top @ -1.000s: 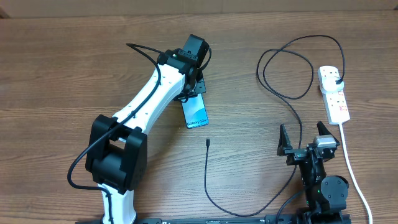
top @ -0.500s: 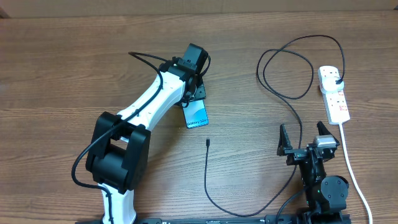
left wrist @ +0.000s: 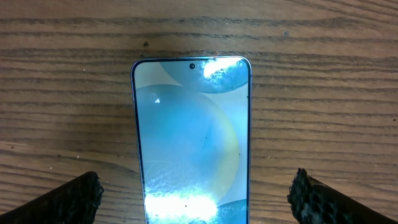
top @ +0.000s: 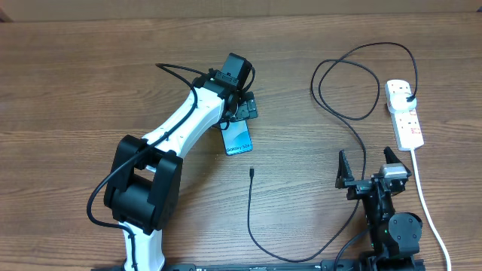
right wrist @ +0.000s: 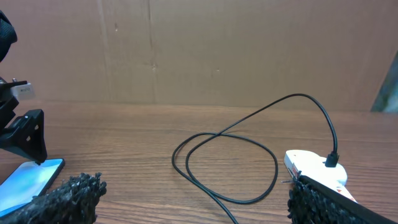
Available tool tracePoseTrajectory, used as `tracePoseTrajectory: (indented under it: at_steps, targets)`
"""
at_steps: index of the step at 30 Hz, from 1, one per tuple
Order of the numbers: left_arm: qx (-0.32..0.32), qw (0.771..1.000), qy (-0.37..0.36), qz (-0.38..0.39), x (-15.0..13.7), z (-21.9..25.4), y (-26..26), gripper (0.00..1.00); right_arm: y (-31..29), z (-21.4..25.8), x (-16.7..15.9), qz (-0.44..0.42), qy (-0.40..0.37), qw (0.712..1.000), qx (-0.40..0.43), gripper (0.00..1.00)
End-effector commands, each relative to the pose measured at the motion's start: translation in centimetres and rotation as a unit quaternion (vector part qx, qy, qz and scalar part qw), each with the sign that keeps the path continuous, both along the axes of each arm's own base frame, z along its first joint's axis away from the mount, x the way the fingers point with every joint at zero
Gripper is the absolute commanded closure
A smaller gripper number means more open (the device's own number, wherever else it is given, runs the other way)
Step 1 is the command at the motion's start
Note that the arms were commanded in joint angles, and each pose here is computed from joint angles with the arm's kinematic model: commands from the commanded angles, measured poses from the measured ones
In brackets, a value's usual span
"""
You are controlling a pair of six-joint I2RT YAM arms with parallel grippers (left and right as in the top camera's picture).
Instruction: Plug charger to phone and switch on socket
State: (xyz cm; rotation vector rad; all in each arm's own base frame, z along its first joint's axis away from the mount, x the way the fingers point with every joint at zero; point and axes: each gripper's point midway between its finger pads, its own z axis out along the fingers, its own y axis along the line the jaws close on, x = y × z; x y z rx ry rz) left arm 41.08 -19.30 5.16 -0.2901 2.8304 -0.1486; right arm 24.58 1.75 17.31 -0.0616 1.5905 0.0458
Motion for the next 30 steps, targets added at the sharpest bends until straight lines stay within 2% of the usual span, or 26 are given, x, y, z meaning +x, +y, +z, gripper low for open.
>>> tracePoseTrajectory:
  at_steps: [1, 12, 21, 30]
  targets:
    - [0.011, 1.000, 0.006, 0.002, -0.4, -0.9, 0.2, 0.00, -0.2, -0.3, 0.0, -0.004, 0.000, 1.000, 0.000, 0.00]
    - [0.012, 1.000, 0.009, 0.003, -1.0, -2.8, 0.5, 0.00, -0.2, -0.3, 0.0, -0.004, 0.000, 1.000, 0.000, 0.00]
    - [0.016, 0.999, 0.023, 0.021, -2.9, -5.9, 1.5, 0.00, -0.2, -0.3, 0.0, -0.004, 0.000, 1.000, 0.000, 0.00]
    - [0.020, 0.999, 0.011, 0.023, -2.6, -6.3, 1.7, 0.00, -0.2, -0.3, 0.0, -0.004, 0.000, 1.000, 0.000, 0.00]
